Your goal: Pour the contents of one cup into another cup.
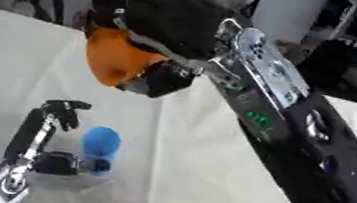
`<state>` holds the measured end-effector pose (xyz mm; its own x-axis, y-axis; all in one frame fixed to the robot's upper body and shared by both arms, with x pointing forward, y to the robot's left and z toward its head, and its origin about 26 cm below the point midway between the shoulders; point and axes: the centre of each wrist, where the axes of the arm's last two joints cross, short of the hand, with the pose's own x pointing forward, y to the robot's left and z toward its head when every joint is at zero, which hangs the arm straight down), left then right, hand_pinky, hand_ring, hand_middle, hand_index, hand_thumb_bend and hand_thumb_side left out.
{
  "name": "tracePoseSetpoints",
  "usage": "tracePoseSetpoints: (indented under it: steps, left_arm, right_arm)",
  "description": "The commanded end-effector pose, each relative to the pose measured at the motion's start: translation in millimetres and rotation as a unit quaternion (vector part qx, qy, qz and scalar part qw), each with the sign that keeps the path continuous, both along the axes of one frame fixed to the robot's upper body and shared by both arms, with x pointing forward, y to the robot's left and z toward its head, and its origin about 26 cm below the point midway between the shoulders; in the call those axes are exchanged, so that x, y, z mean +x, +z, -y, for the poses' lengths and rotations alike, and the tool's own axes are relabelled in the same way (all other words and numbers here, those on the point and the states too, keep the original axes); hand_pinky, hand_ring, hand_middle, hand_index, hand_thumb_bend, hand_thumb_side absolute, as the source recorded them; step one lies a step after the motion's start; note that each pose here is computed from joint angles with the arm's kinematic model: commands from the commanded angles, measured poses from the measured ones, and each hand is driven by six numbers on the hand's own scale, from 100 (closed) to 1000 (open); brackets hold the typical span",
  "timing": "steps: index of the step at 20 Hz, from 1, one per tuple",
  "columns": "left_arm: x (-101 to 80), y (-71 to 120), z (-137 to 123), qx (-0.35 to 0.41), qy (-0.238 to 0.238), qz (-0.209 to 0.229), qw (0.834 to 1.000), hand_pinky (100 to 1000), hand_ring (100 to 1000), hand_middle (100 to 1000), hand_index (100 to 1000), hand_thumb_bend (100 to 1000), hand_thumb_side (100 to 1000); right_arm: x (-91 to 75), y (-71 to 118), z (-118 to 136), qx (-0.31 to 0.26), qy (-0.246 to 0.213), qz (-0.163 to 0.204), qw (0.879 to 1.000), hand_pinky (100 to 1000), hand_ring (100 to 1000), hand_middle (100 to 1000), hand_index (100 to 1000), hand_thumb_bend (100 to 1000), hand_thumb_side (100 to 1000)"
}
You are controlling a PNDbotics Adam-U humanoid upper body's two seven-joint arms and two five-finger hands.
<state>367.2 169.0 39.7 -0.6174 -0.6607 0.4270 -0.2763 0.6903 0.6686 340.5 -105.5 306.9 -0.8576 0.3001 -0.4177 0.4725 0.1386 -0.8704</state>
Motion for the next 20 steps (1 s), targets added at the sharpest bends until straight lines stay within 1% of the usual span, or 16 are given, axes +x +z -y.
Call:
tracePoseSetpoints:
  steps: [1,3,5,7,9,10,11,14,17,18,20]
  left_arm:
    - [-0.3,-3.2,-10,0.007,0.021,0.011,1.000,458,549,508,789,1000,678]
    - [-3.5,0.4,-15,-0.003,0.029,0.012,0.999,465,557,518,788,1000,715]
    - [-8.9,5.8,-22,-0.019,0.036,0.009,0.999,453,545,509,774,1000,753]
    - [-16.7,11.9,-28,-0.045,0.037,-0.001,0.998,442,534,498,750,1000,772]
    - [-24.8,20.0,-31,-0.070,0.030,-0.011,0.997,431,522,485,728,1000,797]
    - [-28.6,24.6,-33,-0.084,0.028,-0.016,0.996,427,519,481,724,1000,812]
    - [-31.9,29.7,-34,-0.099,0.025,-0.021,0.995,425,518,480,722,1000,825]
    - [-39.0,48.5,-38,-0.147,0.017,-0.039,0.988,426,529,488,722,1000,885]
    - [-42.4,71.2,-41,-0.192,0.000,-0.066,0.979,427,555,505,724,1000,933]
    - [-42.6,77.8,-43,-0.203,-0.005,-0.077,0.976,426,562,508,722,1000,941]
    - [-42.4,87.2,-45,-0.229,-0.013,-0.098,0.968,424,570,517,720,1000,952]
  right_arm:
    - [-3.0,11.5,15,0.031,-0.010,-0.005,0.999,100,262,226,520,312,100]
    - [1.5,7.3,26,0.059,-0.025,-0.034,0.997,100,241,210,508,313,100]
    - [8.8,-0.3,42,0.097,-0.049,-0.072,0.991,100,223,195,493,298,100]
    - [18.2,-12.1,60,0.145,-0.078,-0.117,0.979,100,212,186,482,237,100]
    - [28.8,-26.9,78,0.196,-0.111,-0.161,0.961,100,206,179,472,165,100]
    - [35.0,-36.4,87,0.224,-0.129,-0.183,0.948,100,199,172,462,114,100]
    - [40.8,-45.4,94,0.248,-0.143,-0.204,0.936,100,196,170,457,100,100]
    - [57.8,-80.2,112,0.315,-0.187,-0.269,0.891,100,192,166,444,100,100]
    - [69.3,-115.5,120,0.364,-0.214,-0.328,0.845,100,194,168,435,100,100]
    - [71.6,-125.9,120,0.375,-0.220,-0.344,0.832,100,198,173,434,100,100]
    - [73.7,-143.4,118,0.393,-0.226,-0.368,0.812,100,207,182,435,100,100]
